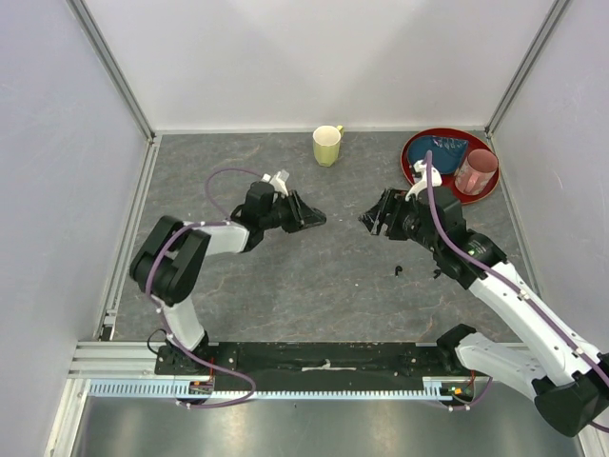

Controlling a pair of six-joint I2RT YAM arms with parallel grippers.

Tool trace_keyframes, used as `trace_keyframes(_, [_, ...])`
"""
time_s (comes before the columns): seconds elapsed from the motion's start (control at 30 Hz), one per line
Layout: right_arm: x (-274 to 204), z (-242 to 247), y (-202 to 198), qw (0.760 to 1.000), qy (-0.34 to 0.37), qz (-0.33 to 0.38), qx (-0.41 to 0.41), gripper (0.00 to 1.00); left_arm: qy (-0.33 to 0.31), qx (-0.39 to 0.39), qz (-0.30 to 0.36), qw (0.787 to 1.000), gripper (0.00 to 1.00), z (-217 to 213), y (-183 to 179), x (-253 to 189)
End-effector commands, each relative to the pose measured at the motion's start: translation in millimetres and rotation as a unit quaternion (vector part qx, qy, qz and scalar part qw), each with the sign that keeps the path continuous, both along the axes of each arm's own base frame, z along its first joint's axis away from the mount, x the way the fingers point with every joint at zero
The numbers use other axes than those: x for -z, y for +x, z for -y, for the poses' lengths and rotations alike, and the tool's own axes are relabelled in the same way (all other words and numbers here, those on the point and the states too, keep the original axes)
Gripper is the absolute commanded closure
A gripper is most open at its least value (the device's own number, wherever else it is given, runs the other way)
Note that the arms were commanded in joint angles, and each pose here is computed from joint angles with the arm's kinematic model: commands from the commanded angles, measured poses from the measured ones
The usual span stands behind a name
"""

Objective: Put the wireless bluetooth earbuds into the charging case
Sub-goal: Place the charging case at the center of the board.

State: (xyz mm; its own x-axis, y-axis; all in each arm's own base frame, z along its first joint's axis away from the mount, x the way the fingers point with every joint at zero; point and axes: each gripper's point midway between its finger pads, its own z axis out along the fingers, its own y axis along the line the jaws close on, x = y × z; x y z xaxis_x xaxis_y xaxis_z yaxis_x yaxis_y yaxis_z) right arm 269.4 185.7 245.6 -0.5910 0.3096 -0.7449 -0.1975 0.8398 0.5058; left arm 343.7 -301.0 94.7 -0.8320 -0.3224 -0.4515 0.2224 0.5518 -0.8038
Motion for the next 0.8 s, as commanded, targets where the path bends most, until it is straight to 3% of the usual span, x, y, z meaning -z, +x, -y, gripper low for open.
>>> trace_keyframes(0.0, [-5.9, 4.1, -6.9, 1.0, -0.005, 0.008, -0.011, 0.25, -0.065, 0.006, -0.002, 0.998, 0.91, 25.3, 31.9, -27.6])
trace_keyframes(0.17, [-2.4, 6.8, -10.3, 1.0, -0.008, 0.004, -0.011, 0.25, -0.075, -0.018, -0.041, 0.996, 0.86, 27.8, 55.5, -10.8])
trace_keyframes(0.37, [-0.7, 8.8, -11.8, 1.0, -0.013, 0.004, -0.01, 0.25, -0.04, -0.049, -0.082, 0.995, 0.77, 18.7, 62.3, 23.9])
trace_keyframes(0.57, [6.1, 12.6, -11.4, 1.0, -0.03, 0.001, -0.01, 0.24, 0.005, -0.063, -0.086, 0.994, 0.7, 7.2, 62.2, 40.1])
trace_keyframes(0.63, [9.2, 17.9, -7.0, 0.999, -0.048, 0.002, -0.003, 0.24, 0.023, -0.071, -0.09, 0.993, 0.63, 0.6, 60.2, 46.7])
trace_keyframes(0.77, [21.7, 39.8, 6.1, 0.995, -0.083, -0.018, 0.046, 0.19, 0.049, -0.071, -0.085, 0.993, 0.59, -6.8, 57.0, 50.9])
